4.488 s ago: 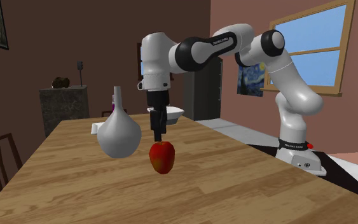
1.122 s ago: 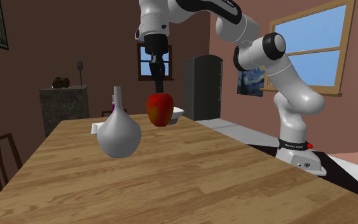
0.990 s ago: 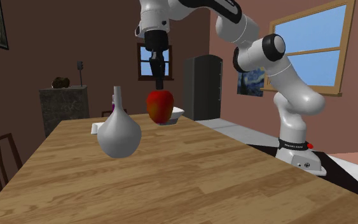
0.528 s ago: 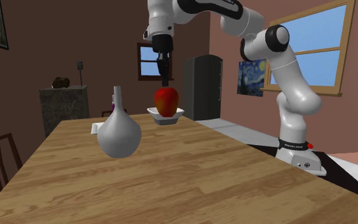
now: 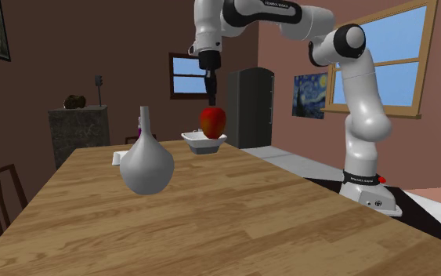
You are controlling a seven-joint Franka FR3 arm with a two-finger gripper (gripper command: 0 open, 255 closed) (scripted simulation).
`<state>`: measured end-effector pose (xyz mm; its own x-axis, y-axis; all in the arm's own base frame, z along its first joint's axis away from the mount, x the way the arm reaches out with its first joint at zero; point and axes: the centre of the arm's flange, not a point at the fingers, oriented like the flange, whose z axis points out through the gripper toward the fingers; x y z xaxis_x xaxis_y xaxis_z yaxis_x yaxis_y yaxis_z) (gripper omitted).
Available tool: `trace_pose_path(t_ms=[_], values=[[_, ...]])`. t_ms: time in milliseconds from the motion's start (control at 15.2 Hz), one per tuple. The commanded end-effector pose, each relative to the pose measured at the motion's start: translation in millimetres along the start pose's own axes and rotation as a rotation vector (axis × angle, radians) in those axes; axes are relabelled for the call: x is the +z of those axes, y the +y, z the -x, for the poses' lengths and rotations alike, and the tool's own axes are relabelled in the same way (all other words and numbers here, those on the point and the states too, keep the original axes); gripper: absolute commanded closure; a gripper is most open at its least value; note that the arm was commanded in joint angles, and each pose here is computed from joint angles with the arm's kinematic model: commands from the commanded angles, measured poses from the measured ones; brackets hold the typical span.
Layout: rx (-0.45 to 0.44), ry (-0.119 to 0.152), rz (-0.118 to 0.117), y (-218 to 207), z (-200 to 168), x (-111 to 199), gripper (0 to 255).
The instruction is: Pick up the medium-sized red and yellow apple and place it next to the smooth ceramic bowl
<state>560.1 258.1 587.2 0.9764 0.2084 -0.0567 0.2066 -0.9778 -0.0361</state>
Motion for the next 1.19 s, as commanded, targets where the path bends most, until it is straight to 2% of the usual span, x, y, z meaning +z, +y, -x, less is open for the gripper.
trace_pose_path(t_ms=[0,1122], values=[[-0.001,0.000,-0.001,28,2,-2,255],[-0.001,0.000,-0.001,251,22,-10,255]])
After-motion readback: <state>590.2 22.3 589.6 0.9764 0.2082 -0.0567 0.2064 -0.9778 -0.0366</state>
